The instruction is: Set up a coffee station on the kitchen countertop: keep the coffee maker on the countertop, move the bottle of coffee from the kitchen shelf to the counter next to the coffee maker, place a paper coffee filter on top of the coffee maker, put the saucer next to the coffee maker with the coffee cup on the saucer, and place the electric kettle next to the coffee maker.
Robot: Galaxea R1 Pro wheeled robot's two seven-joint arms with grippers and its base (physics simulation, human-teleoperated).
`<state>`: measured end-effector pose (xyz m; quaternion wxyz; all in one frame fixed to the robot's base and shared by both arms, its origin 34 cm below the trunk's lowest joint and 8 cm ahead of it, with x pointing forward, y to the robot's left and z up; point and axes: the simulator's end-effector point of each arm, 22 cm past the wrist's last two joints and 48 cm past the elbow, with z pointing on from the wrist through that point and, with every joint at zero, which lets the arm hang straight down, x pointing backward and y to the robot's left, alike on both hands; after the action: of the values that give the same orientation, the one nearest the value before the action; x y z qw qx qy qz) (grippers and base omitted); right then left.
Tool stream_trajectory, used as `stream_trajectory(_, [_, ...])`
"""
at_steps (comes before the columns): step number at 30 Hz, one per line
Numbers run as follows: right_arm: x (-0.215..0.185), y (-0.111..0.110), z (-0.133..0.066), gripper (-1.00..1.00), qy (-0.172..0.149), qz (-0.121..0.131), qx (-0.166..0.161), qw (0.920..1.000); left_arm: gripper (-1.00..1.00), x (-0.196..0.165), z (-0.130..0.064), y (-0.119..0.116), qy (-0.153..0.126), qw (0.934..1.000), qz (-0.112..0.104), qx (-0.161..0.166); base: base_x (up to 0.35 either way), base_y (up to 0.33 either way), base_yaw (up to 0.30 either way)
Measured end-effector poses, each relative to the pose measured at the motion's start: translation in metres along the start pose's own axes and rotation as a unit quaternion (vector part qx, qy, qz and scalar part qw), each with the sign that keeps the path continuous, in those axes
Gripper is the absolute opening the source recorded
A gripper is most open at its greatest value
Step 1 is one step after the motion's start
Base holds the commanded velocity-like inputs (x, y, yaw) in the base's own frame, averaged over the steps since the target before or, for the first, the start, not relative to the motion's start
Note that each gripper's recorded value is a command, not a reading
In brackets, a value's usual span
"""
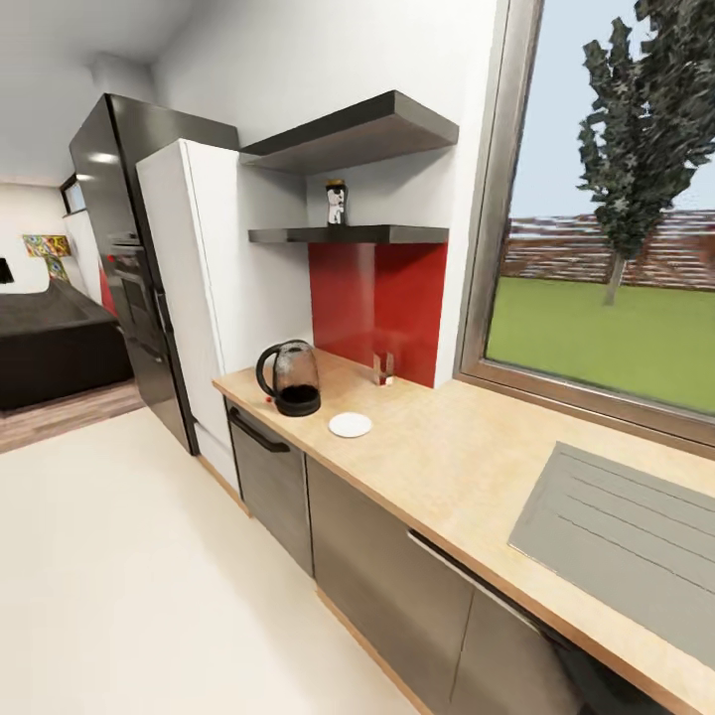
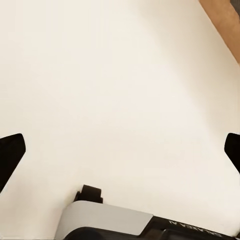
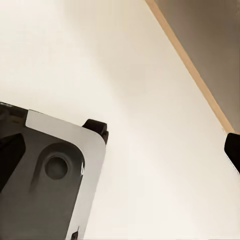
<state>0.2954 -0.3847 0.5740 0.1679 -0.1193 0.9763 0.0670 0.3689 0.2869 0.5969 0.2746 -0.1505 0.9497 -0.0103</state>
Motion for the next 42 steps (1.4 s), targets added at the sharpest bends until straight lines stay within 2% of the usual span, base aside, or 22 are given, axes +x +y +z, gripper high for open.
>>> stream_trajectory(16, [0.001, 0.001, 0.000, 1.00, 0.001, 0.001, -0.001, 1.0000, 1.00, -0.001, 0.000, 0.000, 0.000, 1.0000, 0.000, 0.000, 0.205, 0.256, 0.262])
stream_trajectory(30, [0.024, 0.013, -0.001, 1.00, 0.025, 0.015, -0.015, 0.9995, 1.00, -0.001, 0.000, 0.000, -0.001, 1.0000, 0.000, 0.000, 0.169, 0.280, 0.025])
stream_trajectory(39, [0.026, 0.013, -0.001, 1.00, 0.027, 0.014, -0.015, 0.9994, 1.00, -0.001, 0.000, 0.000, -0.001, 1.0000, 0.000, 0.000, 0.212, 0.283, 0.001])
stream_trajectory(42, [0.027, 0.014, -0.001, 1.00, 0.030, 0.005, -0.018, 0.9994, 1.00, -0.001, 0.000, 0.000, -0.001, 1.0000, 0.000, 0.000, 0.249, 0.265, 0.000])
